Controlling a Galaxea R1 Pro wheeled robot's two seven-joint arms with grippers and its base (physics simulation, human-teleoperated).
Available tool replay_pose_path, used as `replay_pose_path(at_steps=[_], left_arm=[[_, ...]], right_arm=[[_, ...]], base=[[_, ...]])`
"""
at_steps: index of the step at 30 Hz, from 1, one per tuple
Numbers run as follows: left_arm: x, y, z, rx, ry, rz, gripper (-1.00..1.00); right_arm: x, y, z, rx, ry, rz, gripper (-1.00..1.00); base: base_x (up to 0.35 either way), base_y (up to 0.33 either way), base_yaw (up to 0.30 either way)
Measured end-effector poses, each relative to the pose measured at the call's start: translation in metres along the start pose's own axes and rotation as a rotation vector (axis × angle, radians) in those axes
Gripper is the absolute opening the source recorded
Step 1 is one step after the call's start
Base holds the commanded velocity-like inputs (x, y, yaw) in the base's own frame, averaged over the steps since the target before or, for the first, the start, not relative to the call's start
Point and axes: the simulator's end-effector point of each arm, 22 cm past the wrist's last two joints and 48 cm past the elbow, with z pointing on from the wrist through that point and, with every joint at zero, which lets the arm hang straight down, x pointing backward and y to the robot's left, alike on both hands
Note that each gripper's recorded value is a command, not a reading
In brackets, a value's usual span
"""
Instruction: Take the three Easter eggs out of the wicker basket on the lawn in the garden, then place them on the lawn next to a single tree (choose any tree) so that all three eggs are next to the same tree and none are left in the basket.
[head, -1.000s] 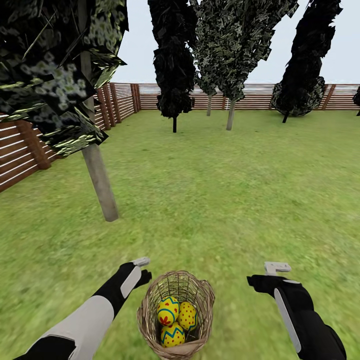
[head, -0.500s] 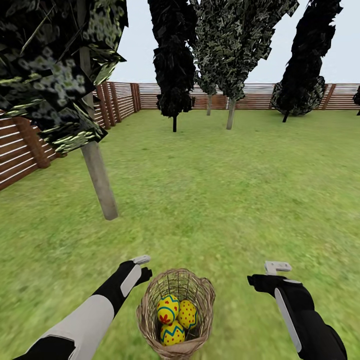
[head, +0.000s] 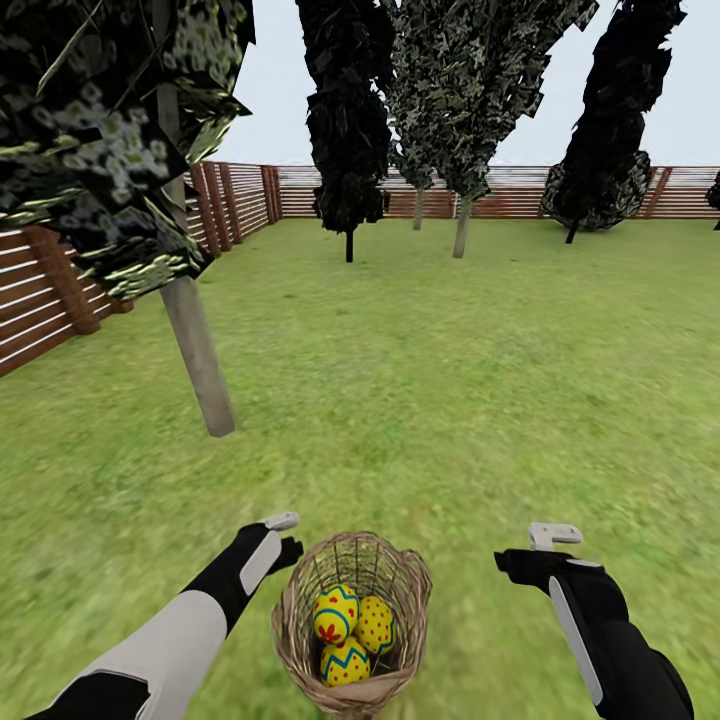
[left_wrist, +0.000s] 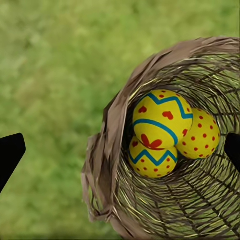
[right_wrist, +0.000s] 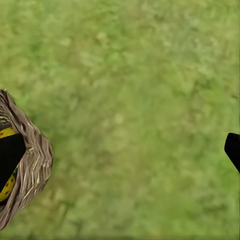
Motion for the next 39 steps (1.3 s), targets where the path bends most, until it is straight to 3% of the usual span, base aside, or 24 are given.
replay_pose_path(at_steps=[39], left_arm=[[0.048,0.003,0.07,0.031,0.021,0.006,1.0]], right_arm=[[0.054,0.006,0.054,-0.003,0.0,0.001,1.0]], base=[[0.0,0.0,0.0]])
